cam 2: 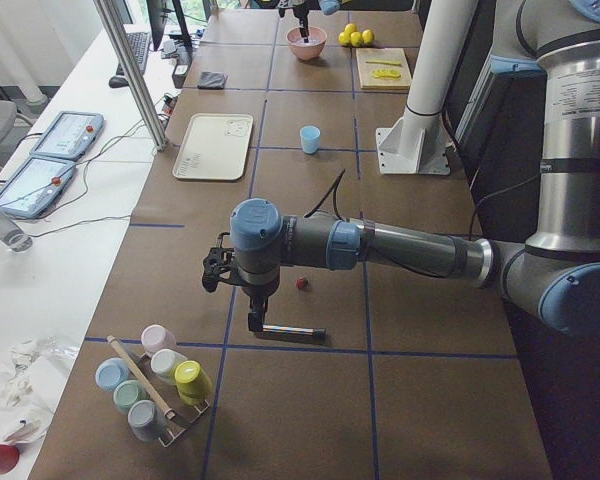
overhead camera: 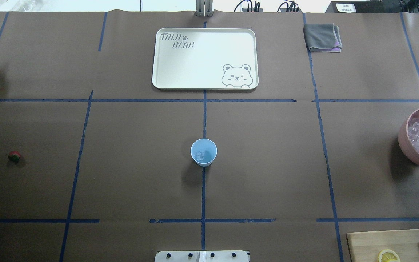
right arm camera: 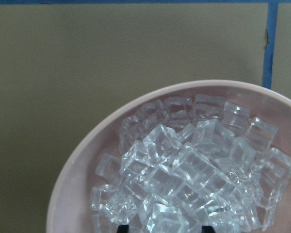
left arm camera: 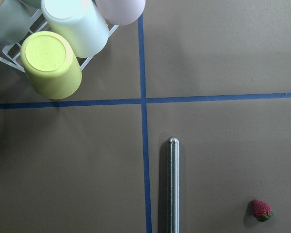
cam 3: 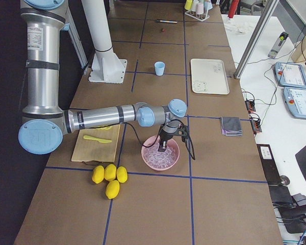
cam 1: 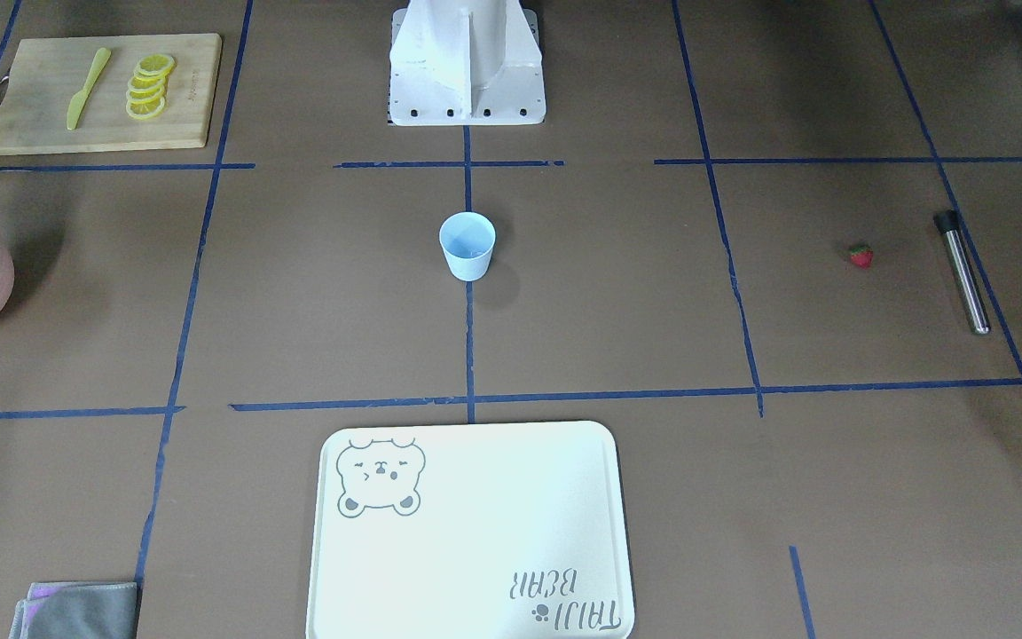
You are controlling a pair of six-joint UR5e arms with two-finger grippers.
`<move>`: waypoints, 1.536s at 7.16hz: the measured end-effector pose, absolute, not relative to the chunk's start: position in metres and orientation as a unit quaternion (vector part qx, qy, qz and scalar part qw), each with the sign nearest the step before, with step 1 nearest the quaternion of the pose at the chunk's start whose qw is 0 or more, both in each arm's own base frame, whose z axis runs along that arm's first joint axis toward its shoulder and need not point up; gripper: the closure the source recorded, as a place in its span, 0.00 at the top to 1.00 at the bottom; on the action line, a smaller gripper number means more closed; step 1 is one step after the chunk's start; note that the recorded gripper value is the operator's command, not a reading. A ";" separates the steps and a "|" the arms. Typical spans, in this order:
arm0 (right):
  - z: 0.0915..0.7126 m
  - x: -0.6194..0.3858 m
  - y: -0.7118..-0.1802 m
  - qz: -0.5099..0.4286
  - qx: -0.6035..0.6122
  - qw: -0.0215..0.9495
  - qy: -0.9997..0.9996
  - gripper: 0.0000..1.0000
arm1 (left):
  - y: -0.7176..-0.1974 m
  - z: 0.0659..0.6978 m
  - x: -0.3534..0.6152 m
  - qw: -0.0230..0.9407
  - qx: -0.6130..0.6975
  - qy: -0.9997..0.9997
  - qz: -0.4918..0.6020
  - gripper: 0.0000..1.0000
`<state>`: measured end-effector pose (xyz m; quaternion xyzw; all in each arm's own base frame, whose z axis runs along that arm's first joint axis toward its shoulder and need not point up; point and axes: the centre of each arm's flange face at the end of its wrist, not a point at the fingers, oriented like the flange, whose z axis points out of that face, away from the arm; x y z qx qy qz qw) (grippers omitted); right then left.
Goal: Mash ice and strawberries in cup
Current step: 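Lower the right gripper into the bowl and grasp another ice cube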
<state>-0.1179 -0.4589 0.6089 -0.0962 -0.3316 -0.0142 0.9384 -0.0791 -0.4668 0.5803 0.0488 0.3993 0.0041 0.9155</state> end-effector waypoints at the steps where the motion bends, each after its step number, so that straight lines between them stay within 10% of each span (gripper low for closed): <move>1: 0.613 -0.119 -0.458 -0.014 -0.100 0.938 -0.330 0.59 | -0.467 0.580 -0.079 0.916 0.049 0.399 0.004 1.00; 11: 0.617 -0.131 -0.456 -0.026 -0.107 0.939 -0.327 0.58 | -0.467 0.577 -0.079 0.915 0.052 0.399 0.005 1.00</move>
